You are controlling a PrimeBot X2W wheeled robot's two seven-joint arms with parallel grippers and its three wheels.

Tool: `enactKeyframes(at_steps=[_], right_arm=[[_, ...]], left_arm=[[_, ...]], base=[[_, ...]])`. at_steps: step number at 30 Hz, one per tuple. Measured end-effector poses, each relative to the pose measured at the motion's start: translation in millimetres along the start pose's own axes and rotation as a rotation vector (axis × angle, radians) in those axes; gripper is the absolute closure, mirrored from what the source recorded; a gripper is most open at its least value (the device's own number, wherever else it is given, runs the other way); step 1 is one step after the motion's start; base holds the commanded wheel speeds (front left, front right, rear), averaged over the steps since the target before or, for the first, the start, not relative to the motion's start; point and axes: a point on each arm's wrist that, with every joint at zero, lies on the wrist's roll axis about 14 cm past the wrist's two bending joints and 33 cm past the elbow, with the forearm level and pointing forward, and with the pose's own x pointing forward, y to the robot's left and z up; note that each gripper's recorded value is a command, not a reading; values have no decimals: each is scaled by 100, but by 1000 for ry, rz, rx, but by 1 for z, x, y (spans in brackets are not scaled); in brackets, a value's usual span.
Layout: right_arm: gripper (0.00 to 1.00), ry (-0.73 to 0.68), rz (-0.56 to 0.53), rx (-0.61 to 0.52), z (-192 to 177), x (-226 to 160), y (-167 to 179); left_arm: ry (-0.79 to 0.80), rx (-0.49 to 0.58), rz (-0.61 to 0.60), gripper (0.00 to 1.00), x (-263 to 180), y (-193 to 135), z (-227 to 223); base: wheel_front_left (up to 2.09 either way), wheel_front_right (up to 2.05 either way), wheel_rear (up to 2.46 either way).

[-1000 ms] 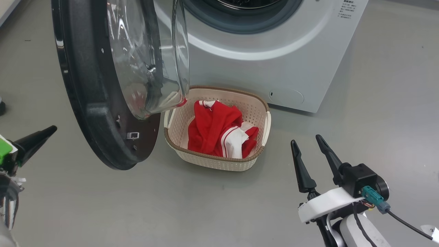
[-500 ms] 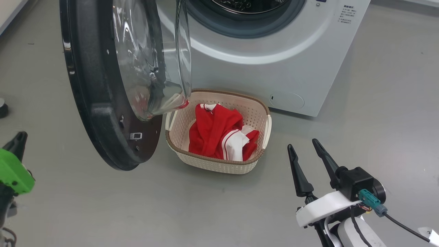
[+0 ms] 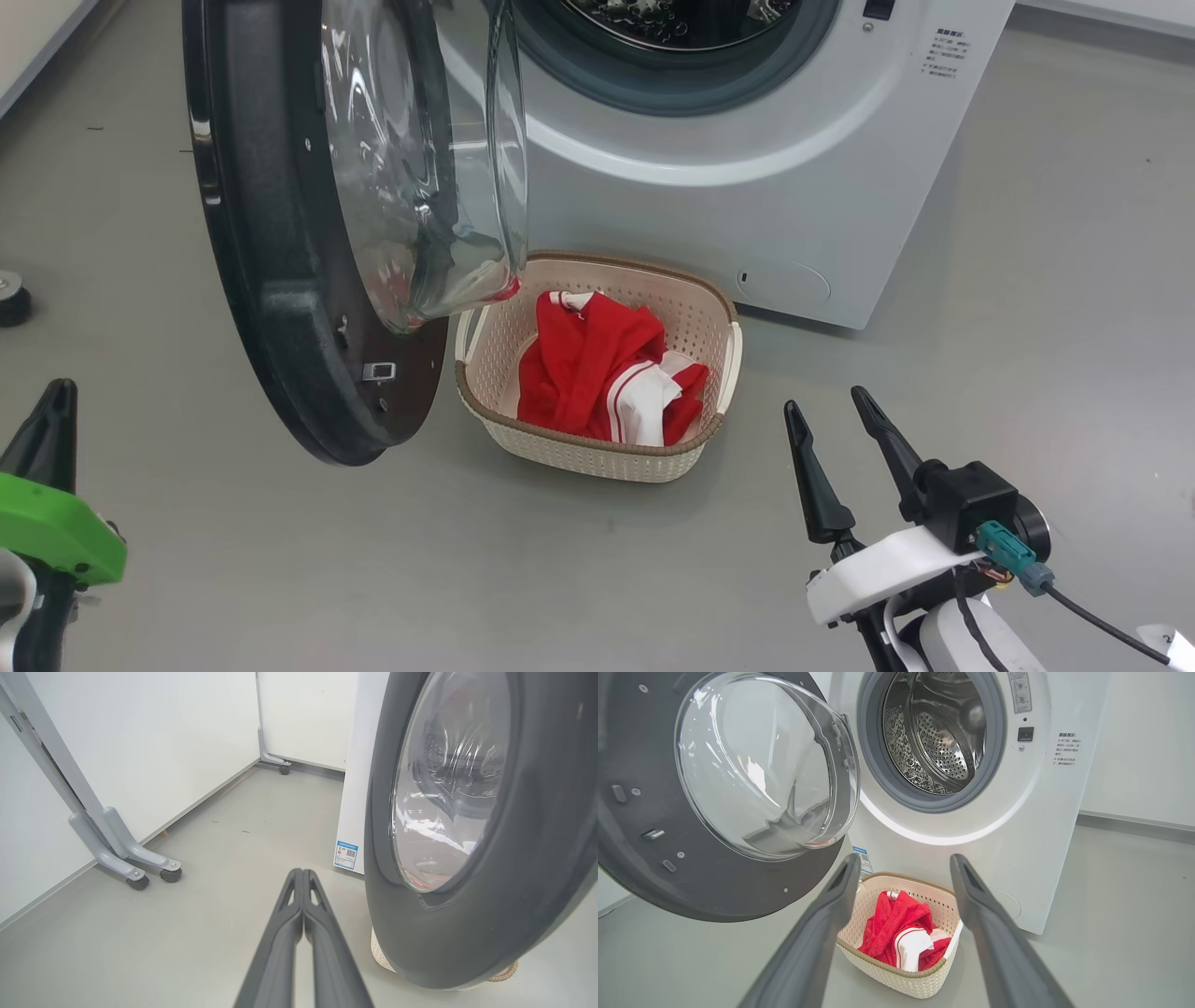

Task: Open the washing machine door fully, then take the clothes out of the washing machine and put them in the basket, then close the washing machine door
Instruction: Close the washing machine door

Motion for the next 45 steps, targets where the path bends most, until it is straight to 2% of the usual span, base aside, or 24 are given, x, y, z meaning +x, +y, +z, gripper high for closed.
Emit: enactKeyframes(at_steps=[9,17,18,19,20,45], right_arm=[[0,7,-1,3,-3,-1,0],[0,6,-4,4,-2,-1,-1],[0,6,-4,4,-2,-1,-1],[0,6,-6,5,-2,-1,-1],[0,5,-7,5,-2,-1,-1],[0,0,-15,4,-1,-2,-3]], left_arm=[[-139,1,21,100,-8,2,7],[-180,-21,22,100,-11,-2,1],[-189,-17,23,80,-11,-1,1],[-202,3,23,14,-12,-1,2],[-208,23,23,0,-12,-1,3],[-213,59,18,0,-14,-3,-12]], base=[[0,0,0],[0,0,0],[0,0,0],[0,0,0],[0,0,0],[0,0,0]])
